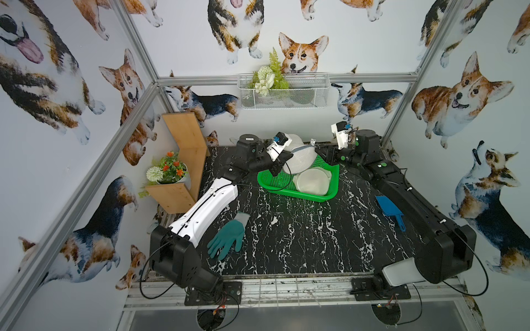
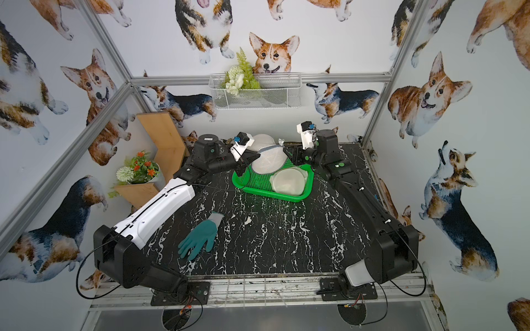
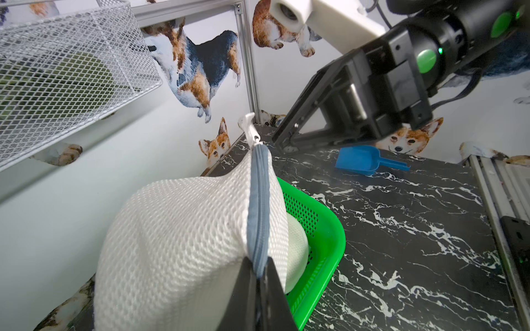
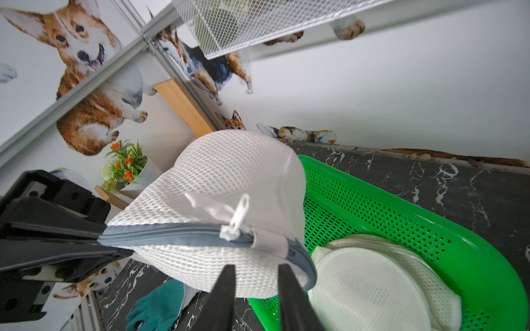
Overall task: Turn the laundry bag inside out
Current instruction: Zip the zipper on the laundry bag, then place the laundry bag at the center of the board.
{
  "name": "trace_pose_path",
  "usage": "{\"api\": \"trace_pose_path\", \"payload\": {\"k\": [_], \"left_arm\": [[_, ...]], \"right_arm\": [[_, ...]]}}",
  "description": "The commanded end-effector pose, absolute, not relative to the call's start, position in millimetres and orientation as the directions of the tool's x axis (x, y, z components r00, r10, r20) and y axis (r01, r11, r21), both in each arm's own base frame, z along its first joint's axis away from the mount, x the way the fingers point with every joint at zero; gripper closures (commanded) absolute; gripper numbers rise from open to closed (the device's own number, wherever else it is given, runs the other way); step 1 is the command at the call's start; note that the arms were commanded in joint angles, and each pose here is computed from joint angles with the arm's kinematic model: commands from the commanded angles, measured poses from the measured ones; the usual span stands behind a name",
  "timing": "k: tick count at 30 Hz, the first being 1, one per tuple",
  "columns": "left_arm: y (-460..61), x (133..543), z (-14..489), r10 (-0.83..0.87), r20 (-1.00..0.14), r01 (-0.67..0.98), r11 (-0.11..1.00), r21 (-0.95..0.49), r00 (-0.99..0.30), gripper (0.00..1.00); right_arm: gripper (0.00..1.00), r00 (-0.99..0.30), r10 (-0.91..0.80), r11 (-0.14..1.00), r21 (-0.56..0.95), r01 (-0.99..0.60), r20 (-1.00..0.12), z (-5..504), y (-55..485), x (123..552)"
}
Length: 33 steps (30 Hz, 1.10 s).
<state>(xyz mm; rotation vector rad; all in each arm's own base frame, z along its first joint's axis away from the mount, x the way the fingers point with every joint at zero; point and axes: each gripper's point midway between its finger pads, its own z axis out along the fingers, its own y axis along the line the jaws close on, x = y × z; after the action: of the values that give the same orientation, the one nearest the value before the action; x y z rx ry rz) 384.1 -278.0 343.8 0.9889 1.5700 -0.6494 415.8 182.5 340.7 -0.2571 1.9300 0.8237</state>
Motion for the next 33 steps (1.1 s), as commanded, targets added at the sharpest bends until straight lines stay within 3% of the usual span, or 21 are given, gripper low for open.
{"api": "trace_pose_path", "payload": {"k": [1, 5, 13, 17, 21, 23, 27, 30, 33], "left_arm": [[-280.5, 375.3, 357.6, 0.166, -0.984, 0.885, 0.465, 0.016, -0.069, 1.0], [-280.1, 359.8, 361.0, 0.113, -0.985, 0.901, 0.427, -0.072, -0.132, 1.0], [-284.9, 316.2, 387.8, -0.059, -0.966, 0.938, 0.233, -0.257, -0.25, 1.0], [-280.6, 302.3, 394.3, -0.107, -0.959, 0.939, 0.202, -0.279, -0.262, 1.0], [-278.9, 294.1, 401.3, -0.138, -0.951, 0.939, 0.17, -0.298, -0.277, 1.0], [-278.2, 289.2, 405.4, -0.159, -0.946, 0.941, 0.144, -0.306, -0.283, 1.0], [-276.1, 280.5, 409.2, -0.197, -0.933, 0.94, 0.102, -0.326, -0.302, 1.0], [-275.7, 278.6, 402.4, -0.203, -0.919, 0.927, 0.092, -0.363, -0.339, 1.0], [-272.7, 288.0, 385.7, -0.195, -0.902, 0.893, 0.165, -0.418, -0.386, 1.0]], "right_arm": [[0.44, -0.45, 0.268, 0.651, 0.504, -0.568, -0.852, 373.6, 174.8, 401.6], [0.31, -0.444, 0.328, 0.559, 0.551, -0.62, -0.834, 377.3, 159.9, 368.9], [0.19, -0.514, 0.326, 0.424, 0.609, -0.671, -0.794, 342.3, 169.5, 327.4], [0.17, -0.496, 0.315, 0.417, 0.587, -0.693, -0.809, 345.4, 170.3, 321.0], [0.18, -0.516, 0.294, 0.294, 0.59, -0.752, -0.805, 355.9, 180.4, 300.8], [0.19, -0.503, 0.301, 0.291, 0.58, -0.761, -0.81, 357.2, 181.5, 300.0], [0.32, -0.484, 0.323, 0.321, 0.575, -0.752, -0.813, 359.3, 179.0, 306.4], [0.58, -0.498, 0.322, 0.291, 0.584, -0.757, -0.805, 365.8, 183.7, 301.7], [0.88, -0.506, 0.297, 0.271, 0.58, -0.769, -0.81, 369.6, 189.9, 286.1]]}}
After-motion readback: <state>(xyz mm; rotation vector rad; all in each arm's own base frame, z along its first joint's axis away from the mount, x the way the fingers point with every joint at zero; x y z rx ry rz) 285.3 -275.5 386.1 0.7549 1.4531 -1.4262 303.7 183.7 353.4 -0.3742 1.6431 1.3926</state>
